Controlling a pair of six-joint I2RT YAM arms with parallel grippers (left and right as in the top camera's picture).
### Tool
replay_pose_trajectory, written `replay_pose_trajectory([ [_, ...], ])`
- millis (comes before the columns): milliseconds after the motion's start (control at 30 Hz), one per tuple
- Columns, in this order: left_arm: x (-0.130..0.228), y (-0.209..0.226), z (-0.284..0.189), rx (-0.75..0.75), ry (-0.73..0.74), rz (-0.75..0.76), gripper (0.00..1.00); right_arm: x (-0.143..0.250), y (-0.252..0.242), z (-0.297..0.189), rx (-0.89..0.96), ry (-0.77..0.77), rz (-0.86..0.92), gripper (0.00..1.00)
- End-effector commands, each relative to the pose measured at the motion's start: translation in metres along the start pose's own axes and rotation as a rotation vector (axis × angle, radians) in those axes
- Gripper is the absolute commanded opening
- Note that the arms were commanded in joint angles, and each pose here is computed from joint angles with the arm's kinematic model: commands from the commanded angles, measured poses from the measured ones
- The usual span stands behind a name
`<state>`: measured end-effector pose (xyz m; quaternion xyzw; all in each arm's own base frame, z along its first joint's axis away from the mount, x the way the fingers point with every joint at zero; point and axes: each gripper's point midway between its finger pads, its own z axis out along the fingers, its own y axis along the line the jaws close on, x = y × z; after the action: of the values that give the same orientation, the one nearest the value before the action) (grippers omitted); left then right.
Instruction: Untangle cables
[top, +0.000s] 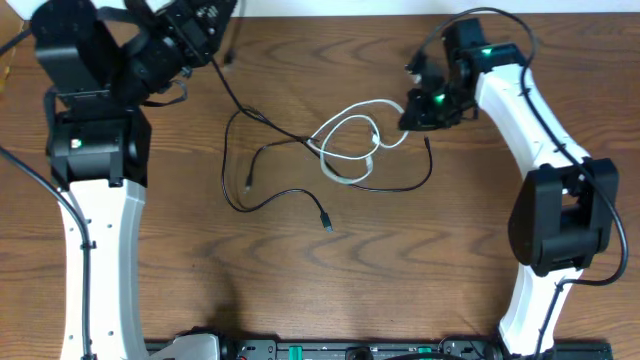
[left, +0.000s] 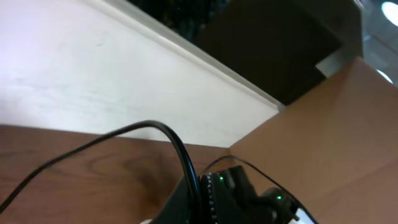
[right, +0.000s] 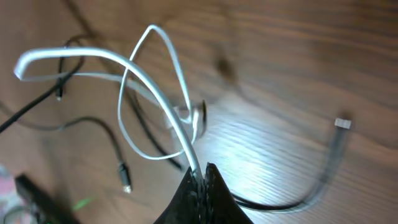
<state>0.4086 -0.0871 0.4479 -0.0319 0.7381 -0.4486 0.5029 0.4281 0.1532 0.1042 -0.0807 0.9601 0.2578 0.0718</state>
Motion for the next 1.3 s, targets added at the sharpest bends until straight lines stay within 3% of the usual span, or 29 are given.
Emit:
replay_pose_trajectory([
  [0,0.000,0.000,-0.005,-0.006,0.005,0.002,0.08,-0.022,-0.010,-0.047,0.002,-0.125,0.050,0.01],
  [267,0.024,0.021,-0.007,-0.082,0.095,0.096,0.08,-0.069,0.000,-0.233,-0.079,-0.579,0.028,0.01],
  [400,0.032,0.064,-0.016,-0.312,0.094,0.048,0.08,-0.067,-0.017,-0.319,-0.010,-0.781,0.074,0.01],
  [600,0.036,0.111,-0.039,-0.591,0.088,0.076,0.07,-0.046,-0.095,-0.414,0.203,-1.021,0.236,0.01],
  [967,0.031,0.149,-0.070,-0.863,0.057,0.112,0.08,0.019,-0.237,-0.495,0.520,-1.206,0.539,0.01],
  [1133,0.033,0.156,-0.077,-0.918,0.066,0.113,0.07,0.032,-0.262,-0.507,0.523,-1.240,0.595,0.01],
  [1267,0.037,0.154,-0.071,-0.881,0.086,0.103,0.07,0.020,-0.260,-0.506,0.505,-1.254,0.553,0.01],
])
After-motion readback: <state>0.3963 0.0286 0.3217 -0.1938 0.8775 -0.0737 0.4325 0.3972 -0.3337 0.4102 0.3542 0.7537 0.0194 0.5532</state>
